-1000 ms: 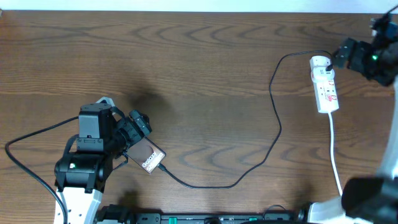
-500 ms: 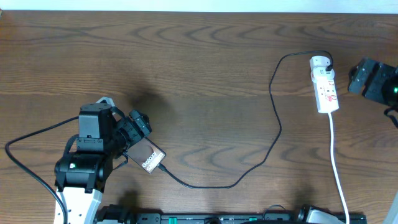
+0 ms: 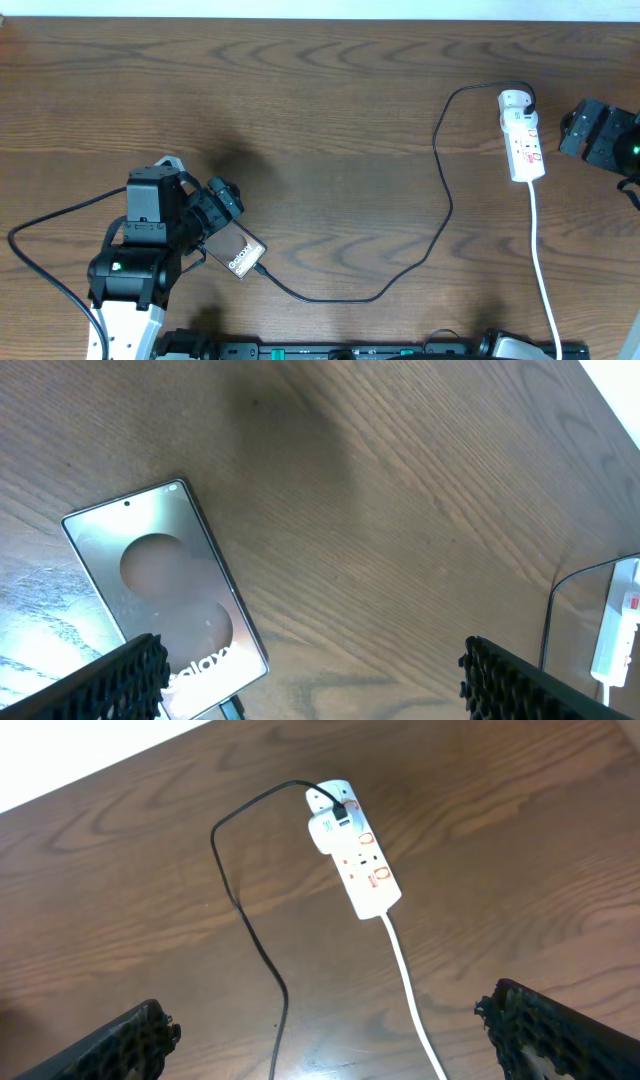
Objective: Plug charger to phone and switch on socket
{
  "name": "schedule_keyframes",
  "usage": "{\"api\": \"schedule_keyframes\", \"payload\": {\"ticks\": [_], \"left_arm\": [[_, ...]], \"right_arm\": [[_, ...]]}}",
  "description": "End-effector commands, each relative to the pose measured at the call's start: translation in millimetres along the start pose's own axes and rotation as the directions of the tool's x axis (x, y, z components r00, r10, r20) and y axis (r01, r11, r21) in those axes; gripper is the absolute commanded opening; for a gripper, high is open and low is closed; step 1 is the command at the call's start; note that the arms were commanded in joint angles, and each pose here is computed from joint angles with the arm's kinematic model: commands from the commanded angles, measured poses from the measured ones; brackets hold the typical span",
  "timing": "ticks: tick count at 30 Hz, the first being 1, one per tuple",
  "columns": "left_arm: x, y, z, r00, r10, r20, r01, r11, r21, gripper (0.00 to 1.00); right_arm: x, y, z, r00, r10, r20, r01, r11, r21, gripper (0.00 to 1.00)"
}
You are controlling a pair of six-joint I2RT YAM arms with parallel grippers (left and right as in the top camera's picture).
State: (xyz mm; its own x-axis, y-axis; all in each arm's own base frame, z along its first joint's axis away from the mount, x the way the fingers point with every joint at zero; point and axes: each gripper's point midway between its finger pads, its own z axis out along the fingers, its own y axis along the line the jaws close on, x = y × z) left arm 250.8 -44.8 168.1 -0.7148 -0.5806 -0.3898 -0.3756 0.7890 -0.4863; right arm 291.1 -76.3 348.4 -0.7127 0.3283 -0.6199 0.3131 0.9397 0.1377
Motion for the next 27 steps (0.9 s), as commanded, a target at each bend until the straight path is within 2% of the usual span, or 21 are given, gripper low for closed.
{"api": "schedule_keyframes", "payload": {"ticks": [1, 8, 14, 19, 24, 26, 27], "left_arm": [[-4.0, -6.4, -5.6, 1.000, 0.025, 0.013, -0.025, 0.999, 0.021, 0.92], [-3.7, -5.2, -5.6, 0.999, 0.031, 0.013, -0.031, 0.999, 0.014, 0.92], [12.5, 25.0, -9.2, 0.999, 0.033, -0.025, -0.036, 0.993, -0.115, 0.92], [24.1, 57.4, -15.4, 0.997, 0.046, 0.059, -0.035, 0.982, -0.184, 0.92], [14.2, 54.9, -10.8, 0.955, -0.020, 0.296, 0.023, 1.000, -0.006, 0.92], [2.4, 45.1, -11.1, 0.916, -0.046, 0.399, 0.009, 0.995, 0.095, 0.92], [-8.6, 35.3, -14.6, 0.873, -0.064, 0.484, -0.026, 0.984, 0.176, 0.92]], "right_arm": [[-0.5, -0.9, -2.0, 1.000, 0.007, 0.004, -0.007, 1.000, 0.007, 0.99], [-0.5, -0.9, -2.0, 1.000, 0.007, 0.004, -0.007, 1.000, 0.007, 0.99], [-0.5, -0.9, -2.0, 1.000, 0.007, 0.004, -0.007, 1.000, 0.007, 0.99], [-0.5, -0.9, -2.0, 1.000, 0.007, 0.004, -0.007, 1.000, 0.007, 0.99], [-0.5, -0.9, -2.0, 1.000, 0.007, 0.004, -0.007, 1.000, 0.007, 0.99], [-0.5, -0.9, -2.0, 1.000, 0.007, 0.004, -0.007, 1.000, 0.007, 0.99], [-0.5, -0.9, -2.0, 1.000, 0.007, 0.004, -0.007, 1.000, 0.007, 0.99]]}}
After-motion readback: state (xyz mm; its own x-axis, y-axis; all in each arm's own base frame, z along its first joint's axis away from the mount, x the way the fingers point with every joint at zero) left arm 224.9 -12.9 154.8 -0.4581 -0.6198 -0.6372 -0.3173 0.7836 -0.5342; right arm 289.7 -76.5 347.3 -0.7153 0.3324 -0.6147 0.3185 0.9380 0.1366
